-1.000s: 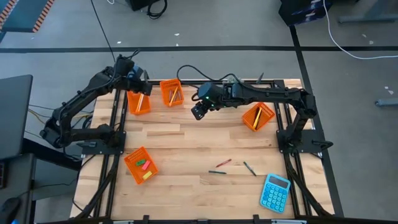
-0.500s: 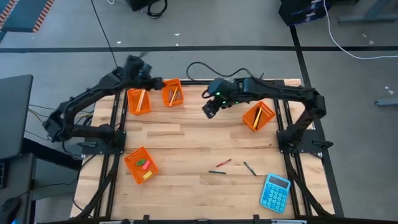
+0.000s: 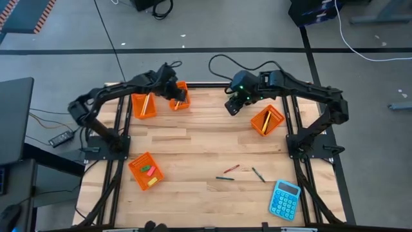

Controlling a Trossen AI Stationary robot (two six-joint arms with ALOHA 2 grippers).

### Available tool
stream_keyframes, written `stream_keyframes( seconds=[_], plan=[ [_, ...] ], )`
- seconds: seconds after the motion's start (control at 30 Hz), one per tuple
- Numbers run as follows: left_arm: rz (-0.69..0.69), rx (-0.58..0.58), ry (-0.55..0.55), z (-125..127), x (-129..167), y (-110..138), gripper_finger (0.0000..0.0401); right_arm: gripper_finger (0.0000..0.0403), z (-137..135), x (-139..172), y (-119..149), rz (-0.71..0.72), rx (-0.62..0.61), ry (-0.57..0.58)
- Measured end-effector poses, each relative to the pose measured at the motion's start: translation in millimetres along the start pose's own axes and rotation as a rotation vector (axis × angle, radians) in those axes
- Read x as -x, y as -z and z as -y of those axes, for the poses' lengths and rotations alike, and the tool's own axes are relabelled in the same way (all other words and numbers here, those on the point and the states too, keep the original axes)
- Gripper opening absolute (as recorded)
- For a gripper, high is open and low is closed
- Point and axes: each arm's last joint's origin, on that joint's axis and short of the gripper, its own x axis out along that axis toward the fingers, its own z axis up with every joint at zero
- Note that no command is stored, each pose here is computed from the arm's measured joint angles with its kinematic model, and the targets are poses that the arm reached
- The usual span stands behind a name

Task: Sort crayons/erasers/pens/pencils in bins
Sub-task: Move the yellow pencil from the middle bin to the top left bin

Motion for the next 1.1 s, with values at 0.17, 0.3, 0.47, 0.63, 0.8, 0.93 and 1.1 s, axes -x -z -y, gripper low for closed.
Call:
stream_keyframes(
  seconds=[0.17, 0.3, 0.47, 0.63, 0.8, 0.93, 1.1],
  plan=[
    [-0.064, -0.030, -0.050, 0, -22, -7, 0.0156, 0.0206, 1, 2, 3, -0.019, 0.016, 0.010],
    [-0.135, -0.045, -0.119, -6, -38, -7, 0.0156, 0.0206, 1, 3, 3, -0.018, 0.000, 0.009],
    [-0.176, -0.065, -0.157, -11, -50, -4, 0.0156, 0.0206, 1, 3, 3, -0.020, -0.004, 0.005],
    [-0.160, -0.078, -0.173, -11, -49, -6, 0.0153, 0.0206, 1, 3, 3, -0.021, -0.025, 0.005],
    [-0.132, -0.135, -0.181, -9, -42, -15, 0.0156, 0.0206, 1, 3, 3, -0.020, -0.031, 0.005],
    [-0.130, -0.158, -0.207, -12, -41, -16, 0.0155, 0.0206, 1, 3, 3, -0.019, -0.051, 0.007],
    [-0.148, -0.181, -0.242, -16, -45, -10, 0.0154, 0.0206, 1, 3, 3, -0.018, -0.082, 0.008]
  ],
)
